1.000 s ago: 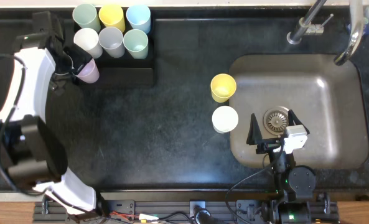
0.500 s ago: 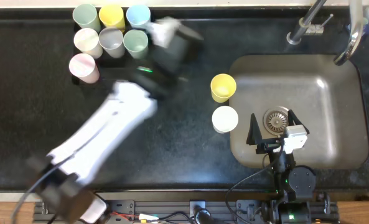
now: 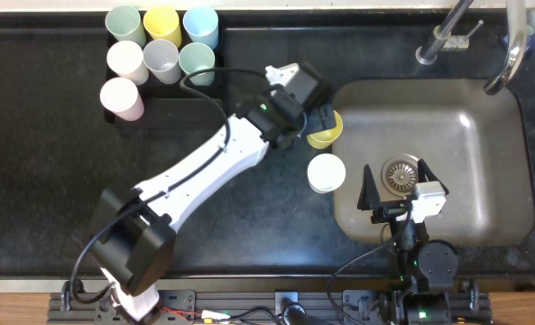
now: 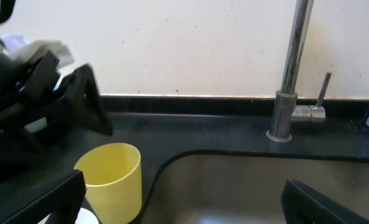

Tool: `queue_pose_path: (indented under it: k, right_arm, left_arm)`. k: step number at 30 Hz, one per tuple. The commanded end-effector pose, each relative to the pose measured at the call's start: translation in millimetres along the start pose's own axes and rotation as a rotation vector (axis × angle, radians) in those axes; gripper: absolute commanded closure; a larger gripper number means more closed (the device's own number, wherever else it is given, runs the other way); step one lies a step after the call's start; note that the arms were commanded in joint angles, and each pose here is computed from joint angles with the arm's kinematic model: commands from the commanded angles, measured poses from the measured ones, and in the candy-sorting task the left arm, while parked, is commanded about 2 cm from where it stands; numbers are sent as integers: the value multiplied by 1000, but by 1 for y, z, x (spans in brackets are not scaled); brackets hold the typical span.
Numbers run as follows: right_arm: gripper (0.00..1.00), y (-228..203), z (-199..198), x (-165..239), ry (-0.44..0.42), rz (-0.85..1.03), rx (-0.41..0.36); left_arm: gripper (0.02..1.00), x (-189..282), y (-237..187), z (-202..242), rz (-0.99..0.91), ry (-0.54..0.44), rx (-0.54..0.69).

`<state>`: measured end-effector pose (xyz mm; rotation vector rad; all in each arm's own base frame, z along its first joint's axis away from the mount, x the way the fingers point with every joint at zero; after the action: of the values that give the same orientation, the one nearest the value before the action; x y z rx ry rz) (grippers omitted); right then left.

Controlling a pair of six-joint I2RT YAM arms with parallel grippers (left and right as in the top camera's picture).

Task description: Store Cups

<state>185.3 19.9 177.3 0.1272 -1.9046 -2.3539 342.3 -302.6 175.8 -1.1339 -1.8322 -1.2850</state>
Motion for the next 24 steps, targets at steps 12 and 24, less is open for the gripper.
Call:
queue_pose_path:
  k: [12,24]
  right_arm:
    - [3,-4,0,0,6,2,-3]
    - [3,-4,0,0,6,2,-3]
  left_arm:
    - [18,-32,-16,8,174,-20,78]
    - [982,-33,-8,13,138,5,92]
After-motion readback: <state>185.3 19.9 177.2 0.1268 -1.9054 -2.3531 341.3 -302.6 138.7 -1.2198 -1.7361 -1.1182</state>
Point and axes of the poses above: each gripper's point midway between its finger pads, its own x axis back along the fingers, its own z axis along the line the jaws close on, y = z × x, the point moved 6 cm from there along x, back along the fingers, and after that the axes turned 8 degrees about -x, right-handed, at the moved point
